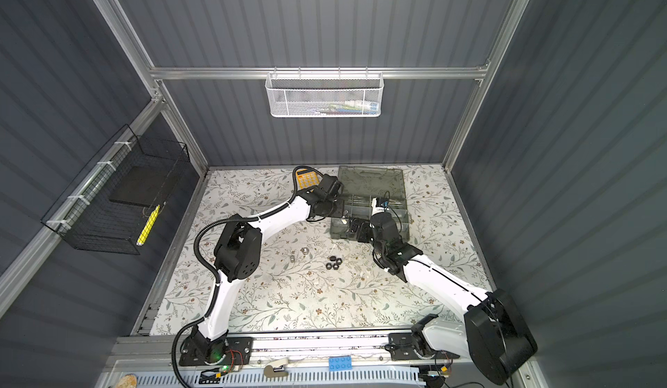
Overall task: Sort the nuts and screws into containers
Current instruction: 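Carry the wing nut over the box with the left gripper, then lower the wing nut into the wing-nut compartment and open the left gripper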
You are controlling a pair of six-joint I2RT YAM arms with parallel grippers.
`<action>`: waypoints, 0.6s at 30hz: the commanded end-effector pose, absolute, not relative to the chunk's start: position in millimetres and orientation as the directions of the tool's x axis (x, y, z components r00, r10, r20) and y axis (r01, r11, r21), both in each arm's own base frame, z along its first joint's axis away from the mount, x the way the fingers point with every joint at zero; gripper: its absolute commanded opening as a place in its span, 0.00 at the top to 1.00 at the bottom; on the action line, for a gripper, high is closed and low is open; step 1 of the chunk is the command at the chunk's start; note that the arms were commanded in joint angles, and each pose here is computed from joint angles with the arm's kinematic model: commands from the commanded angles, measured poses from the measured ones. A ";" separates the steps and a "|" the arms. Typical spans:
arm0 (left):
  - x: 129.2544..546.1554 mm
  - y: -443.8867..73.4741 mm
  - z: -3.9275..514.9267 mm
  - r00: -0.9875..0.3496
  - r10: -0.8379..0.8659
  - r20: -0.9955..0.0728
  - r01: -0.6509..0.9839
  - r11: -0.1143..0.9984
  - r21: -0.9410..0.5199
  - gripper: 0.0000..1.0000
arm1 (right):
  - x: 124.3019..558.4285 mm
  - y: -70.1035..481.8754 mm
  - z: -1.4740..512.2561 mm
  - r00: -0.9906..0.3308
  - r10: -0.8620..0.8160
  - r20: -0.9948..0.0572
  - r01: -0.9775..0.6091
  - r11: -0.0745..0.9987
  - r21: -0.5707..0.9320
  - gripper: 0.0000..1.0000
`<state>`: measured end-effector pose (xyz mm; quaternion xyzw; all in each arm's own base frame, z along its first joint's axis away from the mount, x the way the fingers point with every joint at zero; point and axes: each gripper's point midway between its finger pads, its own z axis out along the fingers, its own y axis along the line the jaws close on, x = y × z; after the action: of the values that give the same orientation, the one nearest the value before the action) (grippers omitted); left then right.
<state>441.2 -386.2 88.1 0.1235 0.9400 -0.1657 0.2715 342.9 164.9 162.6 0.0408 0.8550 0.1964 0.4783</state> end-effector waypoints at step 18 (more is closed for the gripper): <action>437.1 -365.7 130.4 -0.791 0.129 -0.598 0.313 0.925 -0.215 0.46 | 344.1 165.5 159.5 -0.557 0.265 -0.788 -0.125 0.911 0.394 0.01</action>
<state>438.3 -380.7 92.6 0.1239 0.9404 -0.1586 0.2743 342.1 165.7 161.5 0.0446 0.8557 0.2107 0.4705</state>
